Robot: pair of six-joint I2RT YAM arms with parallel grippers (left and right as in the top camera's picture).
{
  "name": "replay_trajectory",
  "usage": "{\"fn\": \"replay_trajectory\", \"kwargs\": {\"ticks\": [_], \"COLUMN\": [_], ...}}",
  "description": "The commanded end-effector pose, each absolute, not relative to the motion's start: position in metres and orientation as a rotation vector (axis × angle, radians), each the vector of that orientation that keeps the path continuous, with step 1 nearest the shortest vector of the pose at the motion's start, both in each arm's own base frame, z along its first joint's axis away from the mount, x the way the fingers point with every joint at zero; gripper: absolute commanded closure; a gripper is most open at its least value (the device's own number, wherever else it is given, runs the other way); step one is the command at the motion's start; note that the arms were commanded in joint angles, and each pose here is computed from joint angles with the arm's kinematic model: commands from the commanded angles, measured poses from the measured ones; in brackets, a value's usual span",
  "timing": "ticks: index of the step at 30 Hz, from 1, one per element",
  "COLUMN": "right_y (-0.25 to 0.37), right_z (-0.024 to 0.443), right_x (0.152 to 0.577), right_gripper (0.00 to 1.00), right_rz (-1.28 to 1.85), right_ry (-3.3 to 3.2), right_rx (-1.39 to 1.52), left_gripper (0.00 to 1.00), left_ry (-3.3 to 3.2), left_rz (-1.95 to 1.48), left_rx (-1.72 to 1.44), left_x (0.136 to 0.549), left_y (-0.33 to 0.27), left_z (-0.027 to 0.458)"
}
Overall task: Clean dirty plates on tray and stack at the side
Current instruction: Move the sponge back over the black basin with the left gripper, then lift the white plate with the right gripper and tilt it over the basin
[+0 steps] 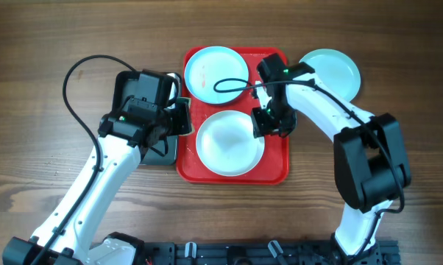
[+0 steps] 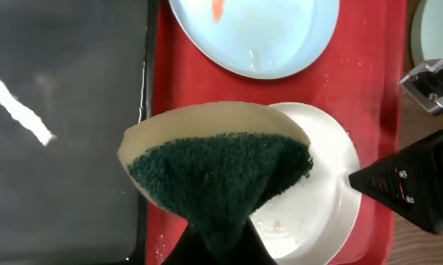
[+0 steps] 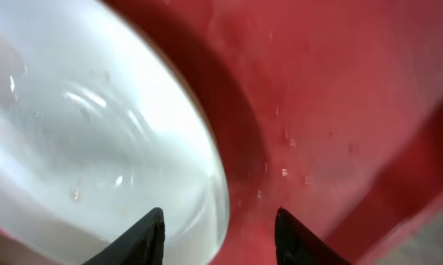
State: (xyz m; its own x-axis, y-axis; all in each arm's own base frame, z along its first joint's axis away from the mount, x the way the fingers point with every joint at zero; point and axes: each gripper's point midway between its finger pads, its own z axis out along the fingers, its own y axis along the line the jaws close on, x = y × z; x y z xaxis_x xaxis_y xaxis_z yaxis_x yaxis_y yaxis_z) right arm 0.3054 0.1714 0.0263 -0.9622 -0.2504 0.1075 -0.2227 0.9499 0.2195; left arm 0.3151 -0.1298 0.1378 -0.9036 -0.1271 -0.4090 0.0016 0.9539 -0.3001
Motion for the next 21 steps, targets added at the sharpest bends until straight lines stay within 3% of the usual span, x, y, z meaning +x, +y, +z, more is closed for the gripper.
{"fn": "replay_trajectory", "kwargs": {"ticks": [1, 4, 9, 16, 19, 21], "right_y": [0.172, 0.172, 0.170, 0.175, 0.179, 0.179], "right_z": [0.037, 0.034, 0.021, 0.007, 0.008, 0.008], "right_x": [0.298, 0.293, 0.287, 0.277, 0.277, 0.277], "right_gripper": [0.50, 0.50, 0.62, 0.63, 0.79, 0.95], "right_rz": [-0.331, -0.336, -0.324, -0.392, -0.419, -0.419], "right_ry": [-2.935, -2.918, -2.917, -2.889, -2.886, -2.887], "right_rx": [0.323, 0.315, 0.220, 0.181, 0.181, 0.183], "left_gripper": [0.96, 0.96, 0.96, 0.96, 0.96, 0.96], "left_ry": [2.659, 2.626, 2.611, 2.658, 2.698, 2.744], "left_rz": [-0.348, -0.206, -0.156, -0.164, -0.147, -0.131], "left_rx": [-0.155, -0.250, -0.384, -0.469, -0.494, -0.500], "left_x": [0.322, 0.332, 0.337, 0.333, 0.333, 0.333], "left_y": [-0.114, -0.082, -0.047, -0.029, -0.024, -0.024], "left_z": [0.137, 0.137, 0.135, 0.123, 0.109, 0.095]}}
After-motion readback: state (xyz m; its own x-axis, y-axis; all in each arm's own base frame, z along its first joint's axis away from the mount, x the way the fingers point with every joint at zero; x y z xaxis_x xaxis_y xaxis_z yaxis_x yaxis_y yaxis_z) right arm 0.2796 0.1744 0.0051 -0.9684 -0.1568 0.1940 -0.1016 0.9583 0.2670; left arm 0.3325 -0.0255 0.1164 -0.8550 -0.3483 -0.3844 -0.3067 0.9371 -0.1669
